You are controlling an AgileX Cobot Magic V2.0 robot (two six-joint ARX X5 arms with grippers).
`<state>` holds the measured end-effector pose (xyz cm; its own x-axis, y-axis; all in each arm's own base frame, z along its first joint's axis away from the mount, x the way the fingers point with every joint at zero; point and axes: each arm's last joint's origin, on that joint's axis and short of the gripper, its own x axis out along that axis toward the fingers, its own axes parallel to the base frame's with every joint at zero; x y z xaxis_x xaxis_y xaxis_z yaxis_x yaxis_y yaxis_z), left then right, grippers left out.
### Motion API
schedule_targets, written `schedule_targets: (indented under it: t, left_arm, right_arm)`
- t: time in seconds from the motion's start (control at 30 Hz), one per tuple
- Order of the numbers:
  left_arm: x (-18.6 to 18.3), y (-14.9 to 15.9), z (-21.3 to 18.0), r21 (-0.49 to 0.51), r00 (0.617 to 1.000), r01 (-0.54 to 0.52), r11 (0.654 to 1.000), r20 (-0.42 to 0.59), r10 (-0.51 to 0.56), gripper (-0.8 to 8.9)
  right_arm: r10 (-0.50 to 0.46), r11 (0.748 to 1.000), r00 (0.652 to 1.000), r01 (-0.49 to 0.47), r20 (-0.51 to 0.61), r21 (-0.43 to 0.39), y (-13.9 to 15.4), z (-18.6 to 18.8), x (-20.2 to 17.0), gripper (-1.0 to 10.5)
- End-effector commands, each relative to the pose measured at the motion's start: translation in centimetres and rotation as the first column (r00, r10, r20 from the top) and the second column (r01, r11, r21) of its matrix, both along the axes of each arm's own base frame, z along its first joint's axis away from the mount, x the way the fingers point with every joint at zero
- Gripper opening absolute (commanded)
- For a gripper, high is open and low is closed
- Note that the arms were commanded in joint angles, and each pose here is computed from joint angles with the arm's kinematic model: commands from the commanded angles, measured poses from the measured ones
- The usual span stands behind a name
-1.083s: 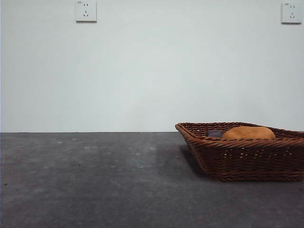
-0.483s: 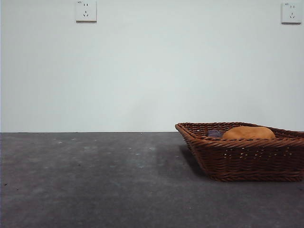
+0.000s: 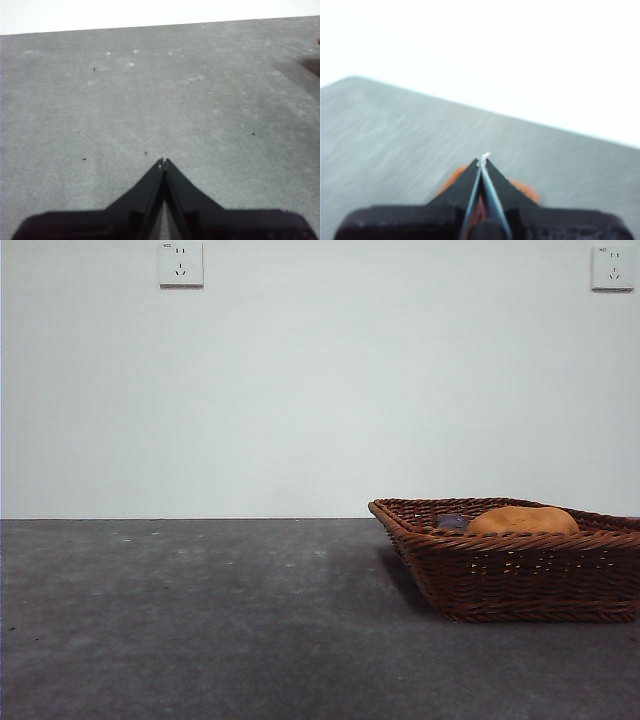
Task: Help me put the vegetables on the table into the basket
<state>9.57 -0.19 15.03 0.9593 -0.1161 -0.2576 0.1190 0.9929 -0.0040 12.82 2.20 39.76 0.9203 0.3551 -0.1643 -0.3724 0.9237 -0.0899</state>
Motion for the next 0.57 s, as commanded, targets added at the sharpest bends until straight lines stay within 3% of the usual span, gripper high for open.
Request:
schedule_targets:
  t: [0.03,0.1,0.3,0.57]
  left_arm:
    - [0.1,0.0,-0.3,-0.006,1.0,-0.003,1.0,-0.003,0.003,-0.04]
    - [0.1,0.0,-0.3,-0.006,1.0,-0.003,1.0,-0.003,0.003,-0.04]
    - [0.1,0.0,-0.3,-0.006,1.0,-0.003,1.0,-0.003,0.003,-0.04]
    - [0.1,0.0,-0.3,-0.006,1.0,-0.003,1.0,-0.003,0.003,-0.04]
  right_arm:
    - [-0.097,0.995,0.995,0.097,0.011,0.007,-0.8,-4.9,-0.3,0.0]
    - [-0.152,0.988,0.988,0.152,0.04,0.011,-1.4,-8.9,-1.1,0.0]
    - [-0.208,0.978,0.976,0.208,0.065,0.018,-1.9,-16.0,-2.6,0.0]
    - [-0.253,0.967,0.967,0.252,0.03,0.043,-2.0,-22.0,-3.3,0.0]
